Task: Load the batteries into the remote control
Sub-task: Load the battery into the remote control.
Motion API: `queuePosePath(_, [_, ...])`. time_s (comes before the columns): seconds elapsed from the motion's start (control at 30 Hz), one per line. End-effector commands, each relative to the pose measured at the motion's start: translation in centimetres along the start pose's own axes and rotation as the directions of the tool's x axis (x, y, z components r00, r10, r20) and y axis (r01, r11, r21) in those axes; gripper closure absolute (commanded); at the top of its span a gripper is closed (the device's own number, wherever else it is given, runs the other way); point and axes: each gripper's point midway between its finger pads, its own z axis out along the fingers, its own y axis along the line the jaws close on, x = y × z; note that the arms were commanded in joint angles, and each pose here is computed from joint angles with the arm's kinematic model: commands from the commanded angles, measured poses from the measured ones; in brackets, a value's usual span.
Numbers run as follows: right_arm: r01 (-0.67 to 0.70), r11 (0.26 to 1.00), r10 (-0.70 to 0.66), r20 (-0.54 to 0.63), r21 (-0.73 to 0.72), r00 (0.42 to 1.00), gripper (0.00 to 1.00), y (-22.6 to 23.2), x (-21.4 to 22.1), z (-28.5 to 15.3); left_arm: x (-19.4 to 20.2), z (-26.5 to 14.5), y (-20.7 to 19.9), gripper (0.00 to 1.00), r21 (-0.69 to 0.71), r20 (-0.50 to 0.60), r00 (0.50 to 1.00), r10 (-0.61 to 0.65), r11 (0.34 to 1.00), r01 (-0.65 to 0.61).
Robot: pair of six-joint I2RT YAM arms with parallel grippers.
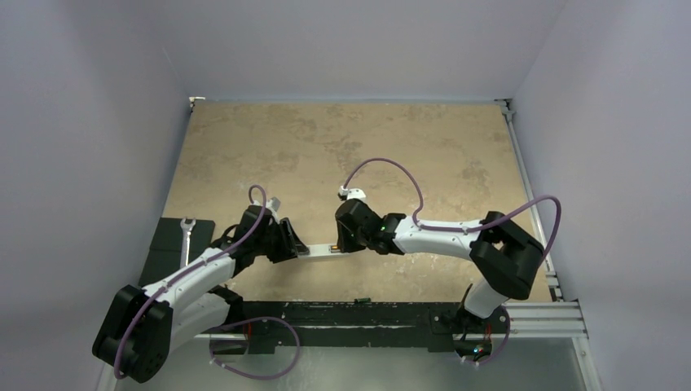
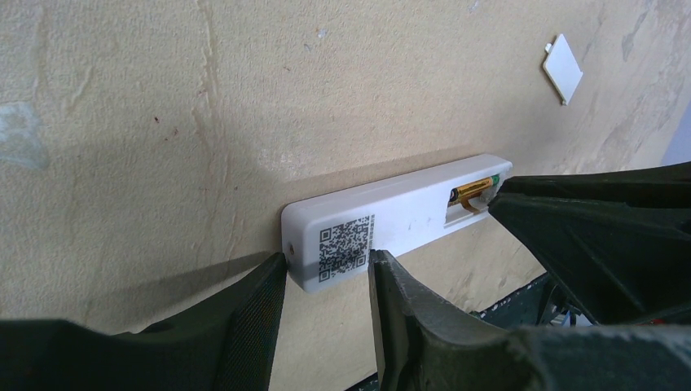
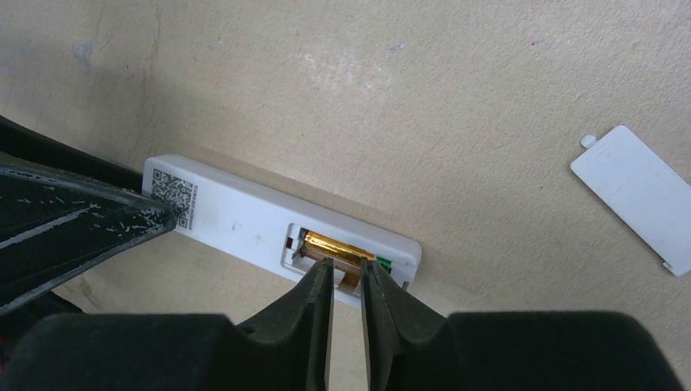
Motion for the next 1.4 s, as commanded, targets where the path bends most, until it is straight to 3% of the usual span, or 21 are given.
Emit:
queuePosePath(0.0, [0.015,1.000,-0.014,0.074,-0.011,0.997,0.73,1.2,-2.6,-1.8,-0.5,0.0,-0.8,0.59,0.039,0.016,1.000,0.022,0.999,-0.023])
queuePosePath(0.47, [0.040,0.995,-0.034,0.070,-0.087,0.997,0.71,2.2,-2.3,-2.7,-1.4,-0.6,-1.0,0.54,0.013,0.047,0.999,0.020,1.000,-0.021])
queuePosePath(0.83, [0.065,0.992,-0.062,0.035,-0.107,0.997,0.86,3.2,-1.7,-0.8,-2.1,-1.2,-1.5,0.53,0.001,0.064,0.997,0.031,1.000,-0.031])
queuePosePath(1.37, [0.066,0.994,-0.062,0.048,-0.083,0.997,0.89,3.3,-2.3,-0.1,-2.1,-1.5,-1.6,0.53,0.004,0.067,0.997,0.035,0.999,-0.036])
